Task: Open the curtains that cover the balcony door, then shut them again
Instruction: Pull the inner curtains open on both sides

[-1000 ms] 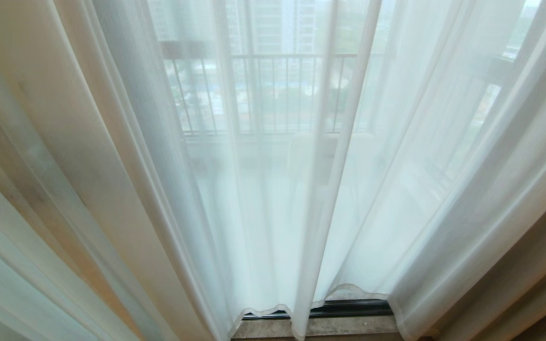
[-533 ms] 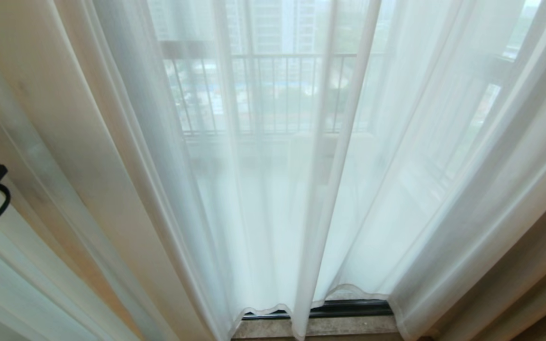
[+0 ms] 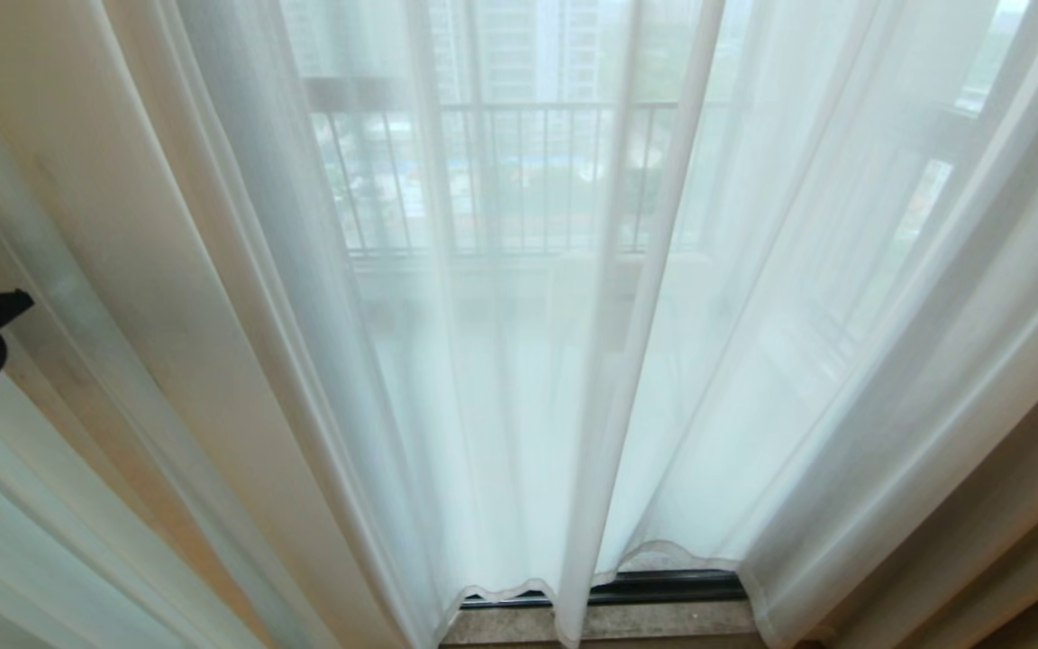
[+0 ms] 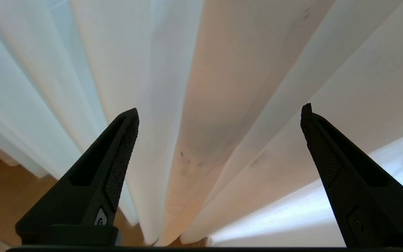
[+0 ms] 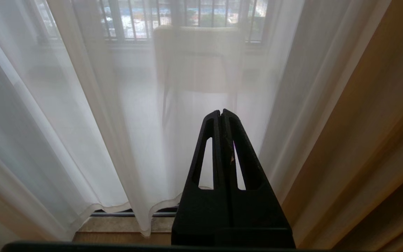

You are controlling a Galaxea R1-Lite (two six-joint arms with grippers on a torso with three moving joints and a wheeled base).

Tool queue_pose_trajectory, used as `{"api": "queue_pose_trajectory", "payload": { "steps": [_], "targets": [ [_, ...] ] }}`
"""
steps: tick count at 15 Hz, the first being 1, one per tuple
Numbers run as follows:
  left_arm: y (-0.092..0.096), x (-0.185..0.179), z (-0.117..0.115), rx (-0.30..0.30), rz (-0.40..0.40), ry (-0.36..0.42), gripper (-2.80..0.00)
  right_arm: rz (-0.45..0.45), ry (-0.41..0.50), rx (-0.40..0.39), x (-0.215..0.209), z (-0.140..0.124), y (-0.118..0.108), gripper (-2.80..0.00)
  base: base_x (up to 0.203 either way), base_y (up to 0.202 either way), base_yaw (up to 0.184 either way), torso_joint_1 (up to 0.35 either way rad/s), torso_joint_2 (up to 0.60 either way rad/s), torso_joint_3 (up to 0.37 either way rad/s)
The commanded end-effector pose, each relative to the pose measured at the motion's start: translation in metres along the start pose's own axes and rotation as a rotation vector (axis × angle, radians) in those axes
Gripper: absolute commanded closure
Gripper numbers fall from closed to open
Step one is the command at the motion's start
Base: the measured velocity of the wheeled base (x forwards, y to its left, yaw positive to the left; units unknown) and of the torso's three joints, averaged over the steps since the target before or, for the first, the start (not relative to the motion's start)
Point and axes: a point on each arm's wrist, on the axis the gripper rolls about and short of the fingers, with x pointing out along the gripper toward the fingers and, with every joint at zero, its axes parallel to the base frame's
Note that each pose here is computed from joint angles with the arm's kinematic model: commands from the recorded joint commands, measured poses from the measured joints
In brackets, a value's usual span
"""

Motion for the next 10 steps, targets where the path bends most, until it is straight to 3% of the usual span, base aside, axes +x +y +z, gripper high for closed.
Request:
{"api": "queue_pose_trajectory", "payload": {
  "steps": [1,6,10],
  "targets": [
    [0.001,0.005,0.007,0.000,-0.013,-0.018,-2.80,0.000,-0.001,-0.001,0.000,0.000,0.000,0.00,0.000,0.000,0.000,0.000,0.00,0.000],
    [0.015,0.023,0.023,-0.008,0.027,-0.054,-2.80,0.000,-0.001,-0.001,0.000,0.000,0.000,0.00,0.000,0.000,0.000,0.000,0.00,0.000],
    [0.018,0.035,0.038,-0.048,0.026,-0.092,-2.80,0.000,-0.001,-0.001,0.000,0.000,0.000,0.00,0.000,0.000,0.000,0.000,0.00,0.000]
  ]
}}
